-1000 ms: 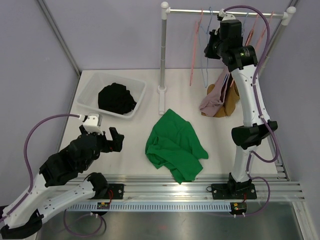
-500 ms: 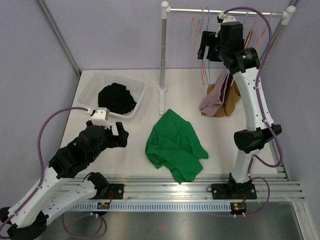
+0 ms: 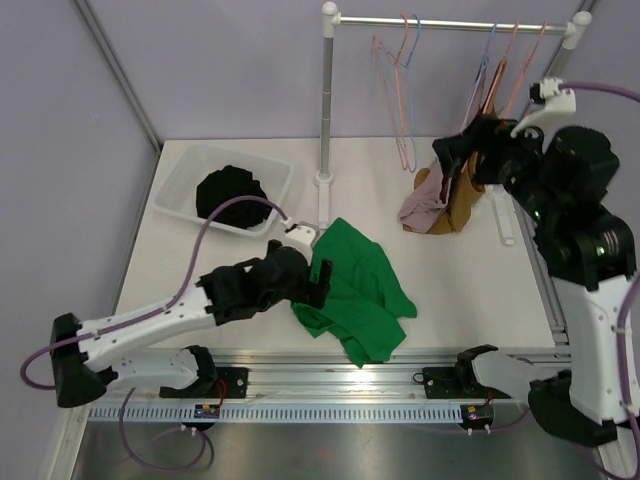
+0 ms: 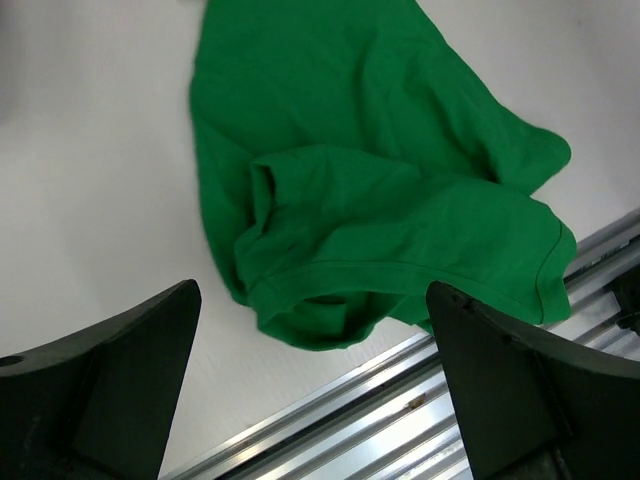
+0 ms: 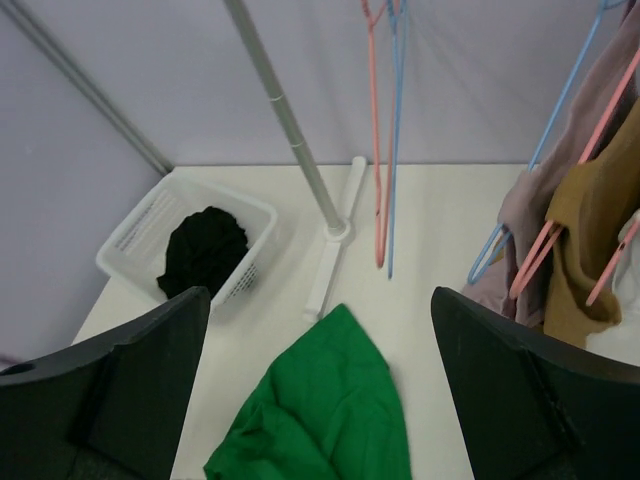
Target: Remove the tank top from the hanger
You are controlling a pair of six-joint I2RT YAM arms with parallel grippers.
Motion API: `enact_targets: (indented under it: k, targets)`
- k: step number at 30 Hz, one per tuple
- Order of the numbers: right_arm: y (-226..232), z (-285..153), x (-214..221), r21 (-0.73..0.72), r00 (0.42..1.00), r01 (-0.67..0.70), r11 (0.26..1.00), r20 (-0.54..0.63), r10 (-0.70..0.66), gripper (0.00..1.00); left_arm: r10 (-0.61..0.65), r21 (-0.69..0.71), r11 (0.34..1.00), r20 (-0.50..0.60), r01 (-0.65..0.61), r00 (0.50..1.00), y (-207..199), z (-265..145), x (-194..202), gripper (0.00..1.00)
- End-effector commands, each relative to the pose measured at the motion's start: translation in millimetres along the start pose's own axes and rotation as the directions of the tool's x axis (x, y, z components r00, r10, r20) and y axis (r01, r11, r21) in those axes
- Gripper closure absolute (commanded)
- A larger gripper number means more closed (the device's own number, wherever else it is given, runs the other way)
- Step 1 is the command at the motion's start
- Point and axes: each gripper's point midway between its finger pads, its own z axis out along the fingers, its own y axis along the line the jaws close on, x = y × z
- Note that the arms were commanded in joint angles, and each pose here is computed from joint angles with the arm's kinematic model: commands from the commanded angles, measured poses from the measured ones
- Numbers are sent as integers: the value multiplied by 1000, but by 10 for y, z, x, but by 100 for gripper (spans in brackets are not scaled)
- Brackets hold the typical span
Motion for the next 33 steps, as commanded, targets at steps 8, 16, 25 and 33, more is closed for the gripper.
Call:
enact_targets:
  k: [8,16,25,33]
  targets:
    - [487,-866,727,-368,996,-86,926,-69,65,1,112,119,988,-114,-99,987,-888,887,288,1]
    - [644,-1107,949,-472,987,-144,870,-131,92,1,161,105,985,-240,-140,957,-958,1475,845,1]
    - [588,-1345,853,-458,996,-92,884,-47,79,1,184,-31,979,-293,-201,938,-610,1493,993,100]
    - [551,-1361,878,-443,997,-77,893,-45,64,0,125,-282,951,-37,-130,991,65,636,-189,100]
